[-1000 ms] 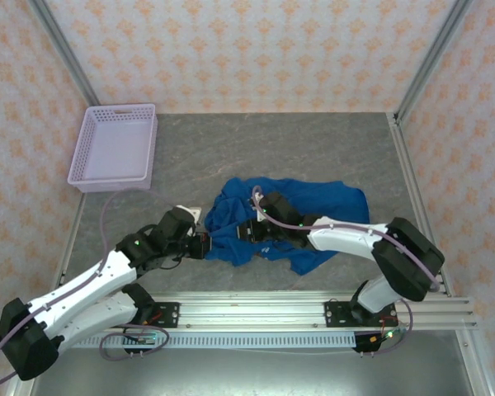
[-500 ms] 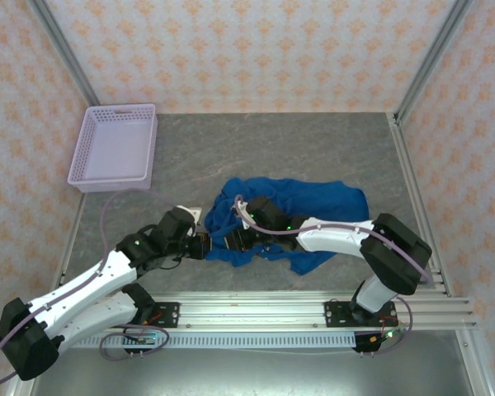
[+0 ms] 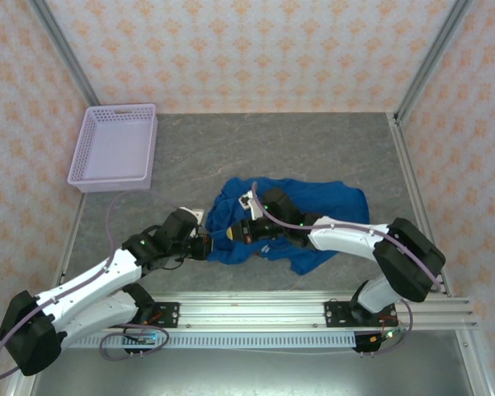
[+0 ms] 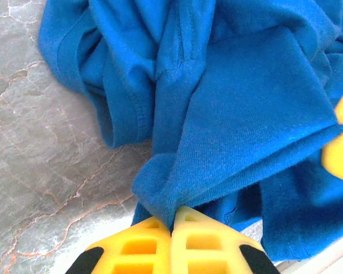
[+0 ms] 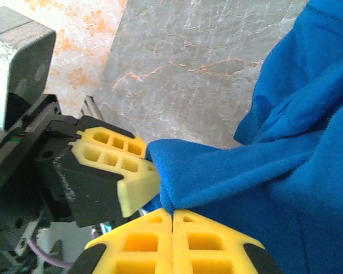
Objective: Fold the inside-out t-shirt
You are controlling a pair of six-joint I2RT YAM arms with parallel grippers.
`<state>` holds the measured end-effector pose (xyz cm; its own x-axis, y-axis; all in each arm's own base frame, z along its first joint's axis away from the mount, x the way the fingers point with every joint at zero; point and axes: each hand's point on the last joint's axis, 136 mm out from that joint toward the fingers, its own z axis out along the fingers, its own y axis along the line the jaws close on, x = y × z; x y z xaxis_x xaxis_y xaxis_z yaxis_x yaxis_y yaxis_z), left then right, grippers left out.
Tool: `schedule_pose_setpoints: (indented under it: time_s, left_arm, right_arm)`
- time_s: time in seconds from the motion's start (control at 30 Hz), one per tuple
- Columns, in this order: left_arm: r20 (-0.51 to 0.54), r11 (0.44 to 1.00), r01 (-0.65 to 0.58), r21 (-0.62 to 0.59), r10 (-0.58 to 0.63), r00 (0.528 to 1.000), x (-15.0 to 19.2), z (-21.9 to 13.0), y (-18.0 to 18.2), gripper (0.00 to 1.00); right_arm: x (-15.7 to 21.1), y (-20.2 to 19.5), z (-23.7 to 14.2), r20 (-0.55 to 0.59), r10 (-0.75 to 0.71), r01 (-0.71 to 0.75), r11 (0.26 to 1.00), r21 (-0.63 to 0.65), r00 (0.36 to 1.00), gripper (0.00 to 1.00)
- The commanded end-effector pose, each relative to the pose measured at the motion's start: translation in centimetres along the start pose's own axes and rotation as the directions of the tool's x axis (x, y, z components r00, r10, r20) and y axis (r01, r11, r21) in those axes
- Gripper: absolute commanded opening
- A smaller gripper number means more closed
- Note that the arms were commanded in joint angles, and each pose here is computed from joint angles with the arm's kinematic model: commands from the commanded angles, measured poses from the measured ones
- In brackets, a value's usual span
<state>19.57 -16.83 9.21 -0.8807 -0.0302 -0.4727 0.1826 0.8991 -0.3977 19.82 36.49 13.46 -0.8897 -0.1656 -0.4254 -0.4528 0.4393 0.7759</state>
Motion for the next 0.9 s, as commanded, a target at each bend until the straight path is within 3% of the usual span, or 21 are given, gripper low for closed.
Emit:
schedule_pose_setpoints:
  time_s: [0.0,0.2,0.3,0.47,0.63,0.87]
  left_arm:
    - [0.016,0.999,-0.024,-0.029,0.025,1.0,-0.1,0.3,0.8,0.06]
    - [0.037,0.998,-0.035,-0.043,0.037,0.999,-0.6,-0.4,0.9,0.07]
    - [0.071,0.999,-0.042,-0.033,0.044,0.997,-1.0,-1.0,0.8,0.0]
    - [0.157,0.997,-0.045,0.059,0.035,0.987,-1.7,-2.6,-0.6,0.0]
    - [0.197,0.996,-0.048,0.078,0.032,0.98,-2.0,-3.6,-0.8,0.0]
    - [0.172,0.996,-0.05,0.077,0.036,0.984,-1.8,-3.3,-0.9,0.0]
  right_arm:
    - [-0.5,1.7,-0.5,0.001,0.026,-0.026,0.996,-0.089,1.0,0.0]
    - [1.1,1.0,0.1,-0.086,0.076,-0.084,0.992,-0.091,0.993,0.0]
    - [2.2,-0.9,-0.2,-0.128,0.067,-0.065,0.998,0.023,0.99,0.01]
    - [1.5,-3.1,-1.1,-0.1,0.009,0.011,0.98,0.196,0.995,0.15]
    - [0.9,-1.7,-0.4,-0.104,-0.12,0.136,0.976,0.167,0.987,0.3]
    - [1.6,-0.4,0.3,-0.157,-0.322,0.347,0.923,0.166,0.934,0.49]
